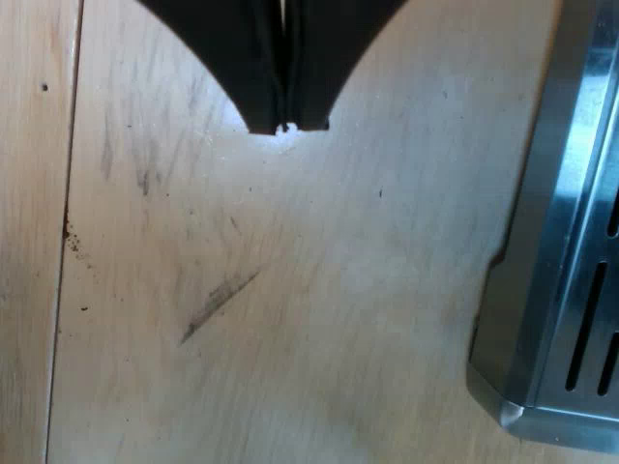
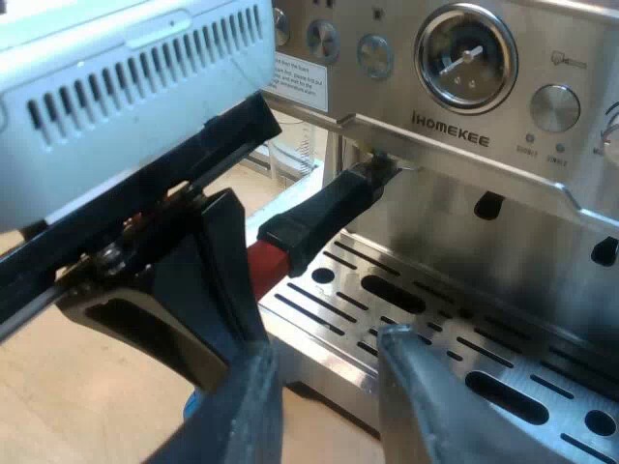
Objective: Put the handle in the coffee machine
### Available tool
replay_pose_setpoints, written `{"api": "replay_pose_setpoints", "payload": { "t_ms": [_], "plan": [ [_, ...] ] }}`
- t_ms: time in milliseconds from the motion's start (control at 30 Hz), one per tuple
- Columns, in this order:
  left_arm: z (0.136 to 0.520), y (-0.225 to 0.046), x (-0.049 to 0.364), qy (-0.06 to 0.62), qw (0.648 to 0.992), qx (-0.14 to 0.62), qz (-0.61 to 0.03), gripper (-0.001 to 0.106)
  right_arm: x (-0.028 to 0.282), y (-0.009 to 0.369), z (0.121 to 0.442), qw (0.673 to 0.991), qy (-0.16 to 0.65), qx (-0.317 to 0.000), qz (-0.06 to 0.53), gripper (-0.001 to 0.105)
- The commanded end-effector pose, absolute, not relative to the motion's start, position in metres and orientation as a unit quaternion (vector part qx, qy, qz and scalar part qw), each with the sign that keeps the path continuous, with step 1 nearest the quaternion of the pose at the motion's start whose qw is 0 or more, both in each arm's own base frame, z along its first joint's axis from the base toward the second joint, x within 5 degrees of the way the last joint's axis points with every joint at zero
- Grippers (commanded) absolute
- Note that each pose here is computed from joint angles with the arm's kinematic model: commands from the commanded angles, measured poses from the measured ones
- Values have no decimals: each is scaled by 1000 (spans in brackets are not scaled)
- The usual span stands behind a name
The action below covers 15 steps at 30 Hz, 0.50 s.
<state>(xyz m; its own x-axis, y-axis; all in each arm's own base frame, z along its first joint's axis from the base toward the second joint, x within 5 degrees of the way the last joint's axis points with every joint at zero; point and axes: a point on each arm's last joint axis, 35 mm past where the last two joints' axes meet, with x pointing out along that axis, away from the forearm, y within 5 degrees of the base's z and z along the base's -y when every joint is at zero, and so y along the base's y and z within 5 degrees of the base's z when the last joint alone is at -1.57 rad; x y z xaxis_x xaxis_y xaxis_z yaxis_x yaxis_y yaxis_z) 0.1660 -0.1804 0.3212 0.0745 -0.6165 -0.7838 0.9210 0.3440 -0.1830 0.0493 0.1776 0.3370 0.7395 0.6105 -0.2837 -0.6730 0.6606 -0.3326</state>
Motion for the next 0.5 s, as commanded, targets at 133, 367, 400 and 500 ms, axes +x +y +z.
{"api": "replay_pose_setpoints", "payload": {
  "t_ms": [133, 367, 400, 500],
  "plan": [
    [333, -179, 164, 403, 712, 190, -543, 1, 49, 175, 343, 910, 68, -204, 355, 28],
    [347, -165, 156, 397, 721, 185, -536, 1, 49, 175, 343, 910, 68, -204, 355, 28],
    [348, -163, 155, 398, 723, 184, -534, 1, 49, 175, 343, 910, 68, -204, 355, 28],
    [352, -153, 155, 400, 733, 176, -522, 1, 49, 175, 342, 910, 68, -205, 354, 28]
  ]
}}
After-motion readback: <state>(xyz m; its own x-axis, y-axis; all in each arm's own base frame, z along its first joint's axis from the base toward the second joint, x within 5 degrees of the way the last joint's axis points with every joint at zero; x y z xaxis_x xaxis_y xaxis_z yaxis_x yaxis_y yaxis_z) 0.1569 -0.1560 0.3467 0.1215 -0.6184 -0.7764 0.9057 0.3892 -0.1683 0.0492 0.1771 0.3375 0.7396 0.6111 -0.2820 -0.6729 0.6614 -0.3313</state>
